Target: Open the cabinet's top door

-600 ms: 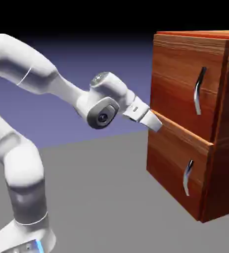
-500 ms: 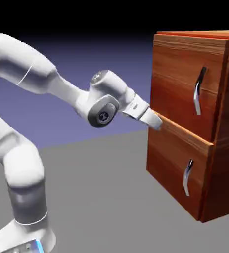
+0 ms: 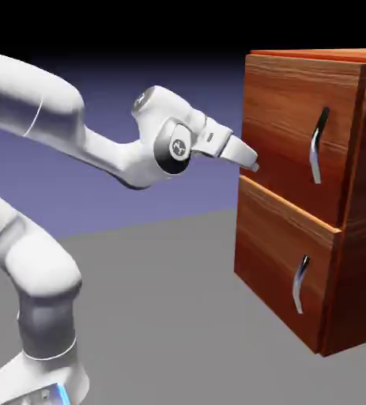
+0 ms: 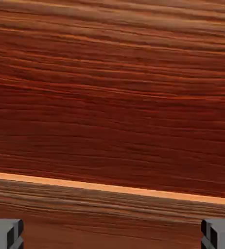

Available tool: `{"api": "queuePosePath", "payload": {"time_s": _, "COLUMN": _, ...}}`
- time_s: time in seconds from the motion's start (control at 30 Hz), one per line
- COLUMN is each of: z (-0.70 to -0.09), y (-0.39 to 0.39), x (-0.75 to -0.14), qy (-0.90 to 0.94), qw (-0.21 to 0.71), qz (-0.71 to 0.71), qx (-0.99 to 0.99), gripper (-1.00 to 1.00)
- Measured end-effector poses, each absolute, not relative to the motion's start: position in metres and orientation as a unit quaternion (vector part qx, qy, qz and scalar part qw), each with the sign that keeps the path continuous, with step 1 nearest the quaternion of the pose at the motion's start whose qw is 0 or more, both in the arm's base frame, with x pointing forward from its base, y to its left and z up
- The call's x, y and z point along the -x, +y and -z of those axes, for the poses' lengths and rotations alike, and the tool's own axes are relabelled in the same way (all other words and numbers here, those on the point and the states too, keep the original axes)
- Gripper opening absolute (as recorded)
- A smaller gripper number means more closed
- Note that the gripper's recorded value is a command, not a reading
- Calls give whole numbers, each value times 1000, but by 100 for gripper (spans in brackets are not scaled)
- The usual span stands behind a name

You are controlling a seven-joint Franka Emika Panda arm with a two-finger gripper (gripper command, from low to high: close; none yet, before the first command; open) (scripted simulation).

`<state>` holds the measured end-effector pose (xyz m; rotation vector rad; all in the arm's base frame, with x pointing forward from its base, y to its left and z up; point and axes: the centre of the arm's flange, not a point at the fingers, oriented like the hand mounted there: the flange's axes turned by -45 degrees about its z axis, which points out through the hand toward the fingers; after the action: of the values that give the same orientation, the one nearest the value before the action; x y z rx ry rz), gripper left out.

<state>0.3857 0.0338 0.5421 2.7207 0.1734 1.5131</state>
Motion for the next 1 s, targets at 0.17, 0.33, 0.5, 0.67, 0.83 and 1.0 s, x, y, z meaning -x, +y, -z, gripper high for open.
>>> {"api": "queuePosePath", "payload": {"time_s": 0.17, "z": -556, "y": 32, "x": -383, "qy": 56, "qw": 14, "qz": -512, "qx": -857, "gripper": 0}}
{"api": "queuePosePath", "payload": {"time_s": 0.33, "z": -566, "y": 27, "x": -380, "qy": 53, "qw": 15, "qz": -539, "qx": -840, "gripper": 0}}
{"api": "queuePosePath", "payload": {"time_s": 0.5, "z": -572, "y": 18, "x": -380, "qy": 49, "qw": 16, "qz": -566, "qx": -823, "gripper": 0}}
{"api": "queuePosePath", "payload": {"time_s": 0.67, "z": -574, "y": 5, "x": -381, "qy": 43, "qw": 15, "qz": -593, "qx": -804, "gripper": 0}}
{"api": "queuePosePath", "payload": {"time_s": 0.83, "z": -573, "y": -10, "x": -385, "qy": 36, "qw": 12, "qz": -618, "qx": -785, "gripper": 0}}
{"api": "queuePosePath", "payload": {"time_s": 1.0, "z": -568, "y": -27, "x": -392, "qy": 30, "qw": 8, "qz": -643, "qx": -766, "gripper": 0}}
